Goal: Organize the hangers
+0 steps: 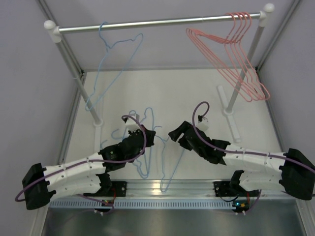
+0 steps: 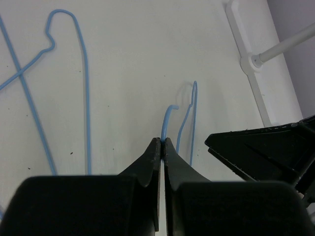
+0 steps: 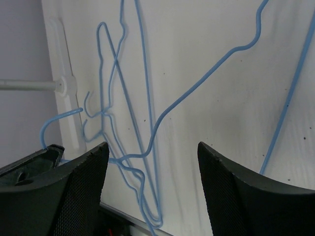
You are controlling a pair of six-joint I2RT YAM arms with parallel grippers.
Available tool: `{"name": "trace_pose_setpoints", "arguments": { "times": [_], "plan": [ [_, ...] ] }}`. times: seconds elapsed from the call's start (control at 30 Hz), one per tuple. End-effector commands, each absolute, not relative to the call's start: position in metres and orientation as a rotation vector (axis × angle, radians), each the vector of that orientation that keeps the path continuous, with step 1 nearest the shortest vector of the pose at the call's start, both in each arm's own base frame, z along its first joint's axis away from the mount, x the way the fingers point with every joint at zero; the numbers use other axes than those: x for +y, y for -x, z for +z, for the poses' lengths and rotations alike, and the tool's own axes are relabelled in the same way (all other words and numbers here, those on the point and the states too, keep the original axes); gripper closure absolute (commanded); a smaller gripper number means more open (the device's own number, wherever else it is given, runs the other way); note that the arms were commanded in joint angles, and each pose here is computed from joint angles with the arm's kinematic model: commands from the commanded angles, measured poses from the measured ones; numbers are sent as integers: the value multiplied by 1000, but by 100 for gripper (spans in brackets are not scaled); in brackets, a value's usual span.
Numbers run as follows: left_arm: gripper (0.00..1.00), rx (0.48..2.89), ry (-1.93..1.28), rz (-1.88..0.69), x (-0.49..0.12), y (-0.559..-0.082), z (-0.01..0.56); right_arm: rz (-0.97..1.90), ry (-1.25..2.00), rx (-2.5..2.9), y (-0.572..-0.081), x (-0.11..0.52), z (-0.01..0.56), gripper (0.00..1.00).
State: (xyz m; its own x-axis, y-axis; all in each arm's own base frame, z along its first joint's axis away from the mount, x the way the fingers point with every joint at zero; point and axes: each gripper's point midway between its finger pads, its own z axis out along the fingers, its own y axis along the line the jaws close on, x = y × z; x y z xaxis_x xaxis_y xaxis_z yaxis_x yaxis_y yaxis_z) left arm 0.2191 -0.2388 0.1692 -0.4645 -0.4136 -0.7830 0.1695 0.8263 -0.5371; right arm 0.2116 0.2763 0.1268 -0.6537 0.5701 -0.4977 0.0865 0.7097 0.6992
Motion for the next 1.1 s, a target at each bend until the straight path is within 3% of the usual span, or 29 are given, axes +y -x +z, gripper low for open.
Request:
{"name": "trace_pose_setpoints", "arguments": {
  "times": [0.0,0.67,0.77,0.8,0.87,0.9,1.0,1.07],
  "plan": [
    [100,1878,214,-691,-241,-226,193,1026,-614,2095,-217,300,146,30],
    [100,1856,126,-756,-255,-207,197,1120,-782,2099,-247,312,117,32],
    [100,1862,86,-768,-259,-203,195,1140,-789,2093,-250,313,116,50],
    [100,1860,81,-776,-260,-203,195,1145,-792,2093,-250,313,115,63],
    [100,1864,45,-791,-264,-200,194,1155,-787,2087,-251,313,118,75],
    [100,1861,28,-794,-265,-199,191,1155,-785,2084,-252,313,119,86],
    [100,1870,-35,-814,-271,-194,183,1166,-792,2071,-253,310,125,100],
    [100,1865,-70,-844,-277,-190,182,1184,-799,2056,-253,309,130,100]
  ]
}}
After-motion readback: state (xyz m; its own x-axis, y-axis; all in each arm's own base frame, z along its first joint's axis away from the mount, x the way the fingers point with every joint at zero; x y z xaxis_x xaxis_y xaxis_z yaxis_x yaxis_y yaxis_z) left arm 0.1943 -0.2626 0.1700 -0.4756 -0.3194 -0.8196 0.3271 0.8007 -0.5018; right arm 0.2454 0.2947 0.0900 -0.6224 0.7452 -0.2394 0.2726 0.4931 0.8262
